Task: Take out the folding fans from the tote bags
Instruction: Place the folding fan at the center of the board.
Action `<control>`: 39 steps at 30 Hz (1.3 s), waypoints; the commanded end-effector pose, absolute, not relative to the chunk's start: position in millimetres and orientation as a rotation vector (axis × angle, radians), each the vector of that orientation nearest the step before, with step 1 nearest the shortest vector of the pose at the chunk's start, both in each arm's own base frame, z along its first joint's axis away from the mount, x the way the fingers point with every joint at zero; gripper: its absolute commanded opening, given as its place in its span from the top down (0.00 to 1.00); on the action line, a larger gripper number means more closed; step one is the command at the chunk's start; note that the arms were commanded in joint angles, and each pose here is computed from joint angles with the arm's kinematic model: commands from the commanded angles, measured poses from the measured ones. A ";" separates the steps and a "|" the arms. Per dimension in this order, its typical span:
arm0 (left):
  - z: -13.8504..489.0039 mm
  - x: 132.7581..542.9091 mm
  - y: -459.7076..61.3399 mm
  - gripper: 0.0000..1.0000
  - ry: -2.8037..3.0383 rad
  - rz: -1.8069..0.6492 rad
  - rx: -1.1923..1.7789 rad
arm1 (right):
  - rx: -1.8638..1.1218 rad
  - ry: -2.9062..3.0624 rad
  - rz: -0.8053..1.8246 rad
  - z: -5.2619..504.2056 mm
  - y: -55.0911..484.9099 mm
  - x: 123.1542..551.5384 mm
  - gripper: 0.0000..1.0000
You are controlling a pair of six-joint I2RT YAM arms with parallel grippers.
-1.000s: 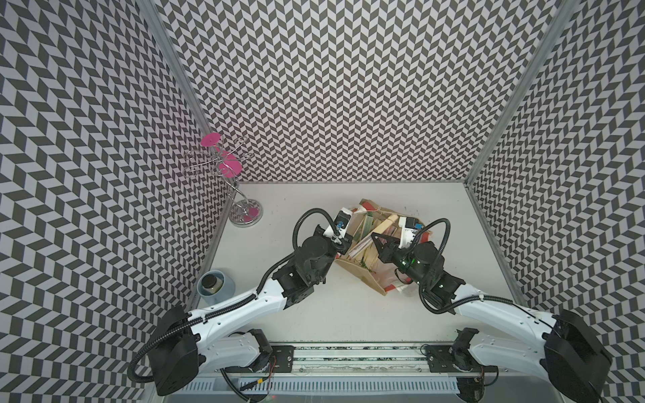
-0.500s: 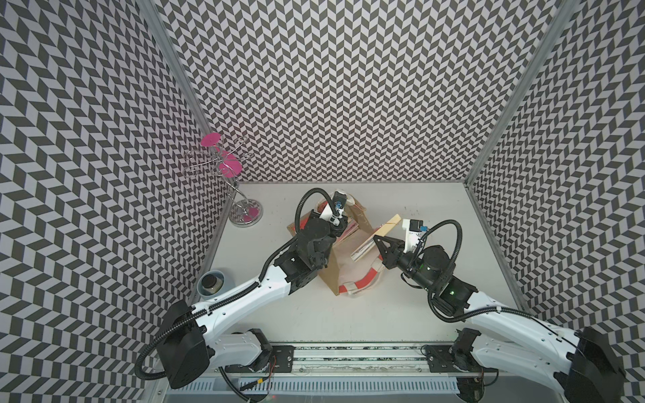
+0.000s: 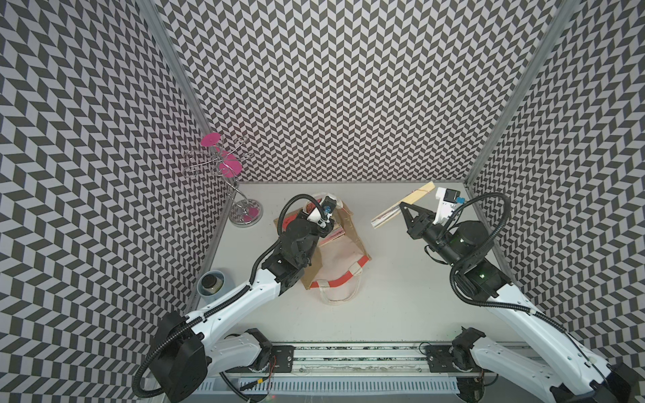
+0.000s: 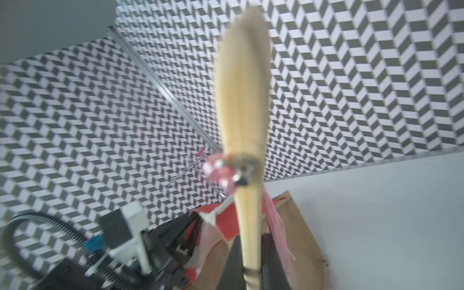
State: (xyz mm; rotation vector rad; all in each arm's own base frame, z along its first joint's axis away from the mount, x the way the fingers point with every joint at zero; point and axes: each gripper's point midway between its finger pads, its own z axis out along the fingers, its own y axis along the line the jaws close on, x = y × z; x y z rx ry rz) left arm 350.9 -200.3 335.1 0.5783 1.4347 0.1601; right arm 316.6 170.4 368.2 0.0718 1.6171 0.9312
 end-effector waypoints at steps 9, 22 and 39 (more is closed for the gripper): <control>379.6 322.0 -211.9 1.00 1.232 0.072 0.659 | 0.355 1.903 0.935 239.1 82.9 420.9 0.99; 384.1 323.7 -218.2 1.00 1.226 0.074 0.695 | 0.526 1.943 1.062 144.0 66.7 501.3 1.00; 384.1 322.5 -222.3 1.00 1.236 0.024 0.687 | 0.803 1.990 0.979 74.9 43.6 521.1 0.72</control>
